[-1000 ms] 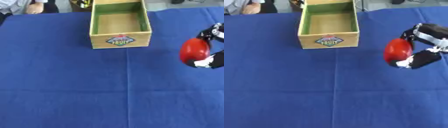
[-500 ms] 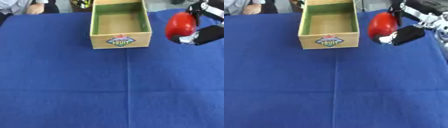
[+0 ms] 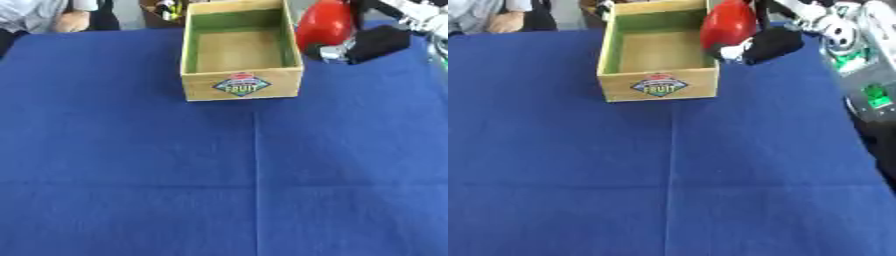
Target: Pick up objects on the table and place them in the box.
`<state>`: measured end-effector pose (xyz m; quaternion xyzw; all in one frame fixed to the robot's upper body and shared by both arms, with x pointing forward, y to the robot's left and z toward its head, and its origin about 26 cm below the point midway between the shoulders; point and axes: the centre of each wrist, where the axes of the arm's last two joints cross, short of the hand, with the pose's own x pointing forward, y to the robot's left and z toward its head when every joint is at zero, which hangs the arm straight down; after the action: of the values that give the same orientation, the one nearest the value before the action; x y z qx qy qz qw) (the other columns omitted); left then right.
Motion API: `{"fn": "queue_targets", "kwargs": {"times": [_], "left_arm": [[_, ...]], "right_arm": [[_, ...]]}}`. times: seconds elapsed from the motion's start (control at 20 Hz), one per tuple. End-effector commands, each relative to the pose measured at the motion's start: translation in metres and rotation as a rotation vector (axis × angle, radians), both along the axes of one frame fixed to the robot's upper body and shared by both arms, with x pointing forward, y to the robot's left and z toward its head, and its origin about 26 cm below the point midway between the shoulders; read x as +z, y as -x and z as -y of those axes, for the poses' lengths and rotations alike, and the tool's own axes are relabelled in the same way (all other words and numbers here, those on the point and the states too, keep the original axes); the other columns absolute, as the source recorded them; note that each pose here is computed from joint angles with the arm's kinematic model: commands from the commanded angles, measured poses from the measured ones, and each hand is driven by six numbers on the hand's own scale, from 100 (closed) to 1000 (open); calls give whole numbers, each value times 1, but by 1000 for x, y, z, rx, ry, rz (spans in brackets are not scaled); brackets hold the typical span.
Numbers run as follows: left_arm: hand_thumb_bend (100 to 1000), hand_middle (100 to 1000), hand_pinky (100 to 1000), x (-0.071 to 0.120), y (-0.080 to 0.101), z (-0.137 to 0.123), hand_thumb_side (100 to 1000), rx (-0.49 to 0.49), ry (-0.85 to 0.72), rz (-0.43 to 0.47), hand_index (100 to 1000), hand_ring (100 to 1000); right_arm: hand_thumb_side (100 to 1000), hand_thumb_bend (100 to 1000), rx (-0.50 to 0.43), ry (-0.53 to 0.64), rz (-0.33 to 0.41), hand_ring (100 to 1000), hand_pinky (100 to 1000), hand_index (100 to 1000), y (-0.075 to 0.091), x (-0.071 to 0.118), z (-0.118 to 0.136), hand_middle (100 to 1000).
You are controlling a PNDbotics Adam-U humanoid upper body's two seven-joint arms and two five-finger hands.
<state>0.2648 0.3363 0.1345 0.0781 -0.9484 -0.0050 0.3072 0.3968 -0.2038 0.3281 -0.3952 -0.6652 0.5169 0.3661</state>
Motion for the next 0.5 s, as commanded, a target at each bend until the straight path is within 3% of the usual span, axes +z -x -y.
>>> {"fn": "queue_targets", "kwargs": {"times": [0.05, 0.5], "left_arm": [[456, 548, 413, 6, 2, 1, 850, -11, -16, 21, 828, 539], [458, 548, 412, 6, 2, 3, 848, -26, -17, 19, 828, 537]], "right_arm": [[558, 427, -20, -38, 38, 690, 740, 392, -9, 7, -15, 300], [535, 456, -77, -113, 58, 687, 742, 391, -37, 1, -48, 296]]}}
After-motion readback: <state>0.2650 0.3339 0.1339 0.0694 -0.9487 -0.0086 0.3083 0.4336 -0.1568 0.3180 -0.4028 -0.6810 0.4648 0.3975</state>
